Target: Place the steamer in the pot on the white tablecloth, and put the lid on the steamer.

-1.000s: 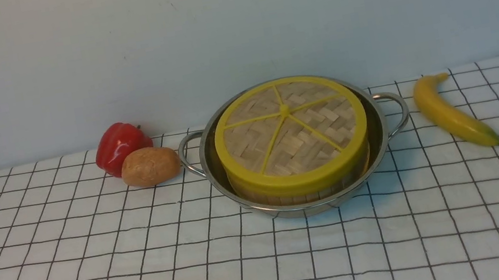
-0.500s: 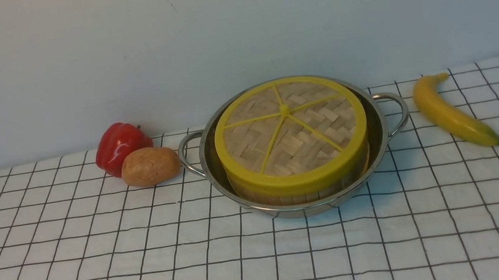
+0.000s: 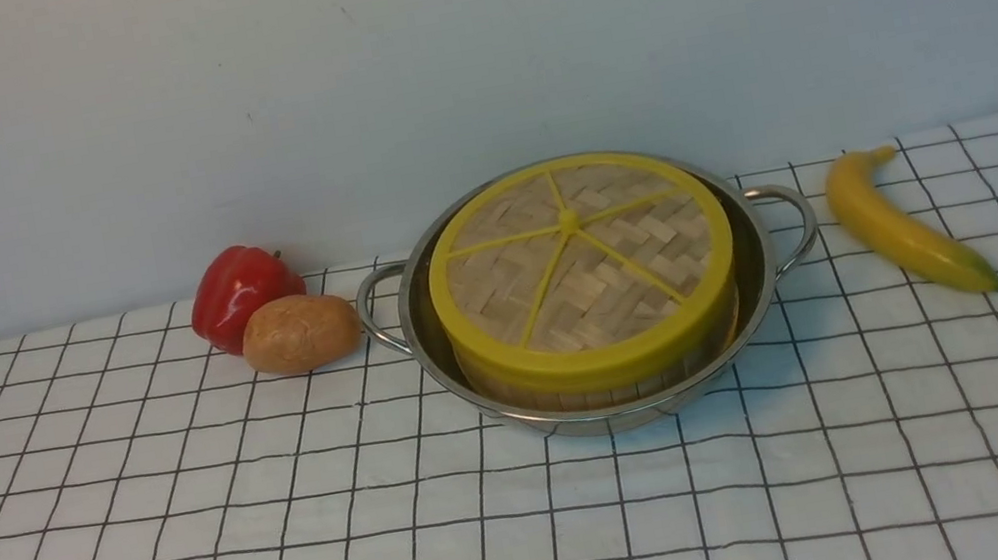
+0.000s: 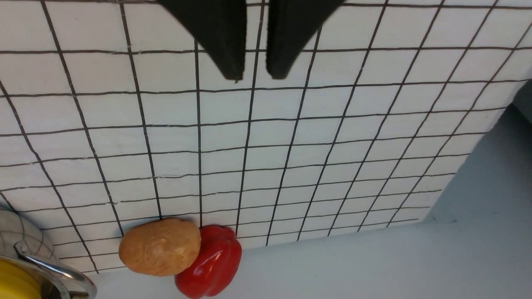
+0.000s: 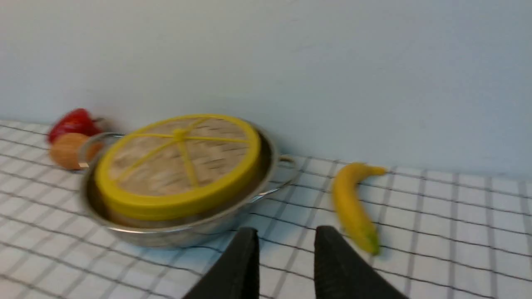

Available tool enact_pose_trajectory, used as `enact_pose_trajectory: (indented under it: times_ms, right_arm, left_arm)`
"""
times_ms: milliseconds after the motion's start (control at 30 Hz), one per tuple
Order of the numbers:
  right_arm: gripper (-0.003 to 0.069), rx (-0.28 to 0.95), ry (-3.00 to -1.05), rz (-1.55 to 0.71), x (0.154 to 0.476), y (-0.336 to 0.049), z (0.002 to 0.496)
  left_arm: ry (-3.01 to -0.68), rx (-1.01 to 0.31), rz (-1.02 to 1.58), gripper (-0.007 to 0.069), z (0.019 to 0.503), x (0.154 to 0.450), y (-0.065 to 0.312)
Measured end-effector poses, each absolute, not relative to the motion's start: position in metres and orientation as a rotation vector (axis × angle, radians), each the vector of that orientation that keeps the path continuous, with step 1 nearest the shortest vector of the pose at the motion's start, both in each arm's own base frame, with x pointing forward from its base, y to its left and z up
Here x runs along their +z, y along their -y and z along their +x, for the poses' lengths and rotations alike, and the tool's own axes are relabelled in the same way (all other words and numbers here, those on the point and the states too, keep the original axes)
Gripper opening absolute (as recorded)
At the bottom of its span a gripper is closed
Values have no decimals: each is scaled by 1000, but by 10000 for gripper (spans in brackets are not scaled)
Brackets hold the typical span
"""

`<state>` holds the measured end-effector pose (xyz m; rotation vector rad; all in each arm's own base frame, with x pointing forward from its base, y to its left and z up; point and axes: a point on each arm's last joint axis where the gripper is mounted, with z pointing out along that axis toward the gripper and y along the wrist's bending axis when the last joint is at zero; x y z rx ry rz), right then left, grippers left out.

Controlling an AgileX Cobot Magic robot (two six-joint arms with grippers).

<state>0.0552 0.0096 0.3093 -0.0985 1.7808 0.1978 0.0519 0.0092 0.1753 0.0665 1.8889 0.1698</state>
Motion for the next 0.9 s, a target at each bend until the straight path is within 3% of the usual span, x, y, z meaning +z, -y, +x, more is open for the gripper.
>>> enact_pose_trajectory:
  times_ms: [33,100,300,900]
  right_arm:
    - [223,182,-1774,-99,307,-9,55]
    - [229,87,-1744,-67,272,-4,59]
    - [239,29,-1656,40,208,1,57]
    - [240,37,-1709,87,191,3,56]
  left_arm:
    - [-1889,167,68,76,52,175,-9]
    - [-1889,169,66,78,52,175,-9]
    - [-1889,169,66,87,52,175,-9]
    - [-1888,169,66,118,52,175,-9]
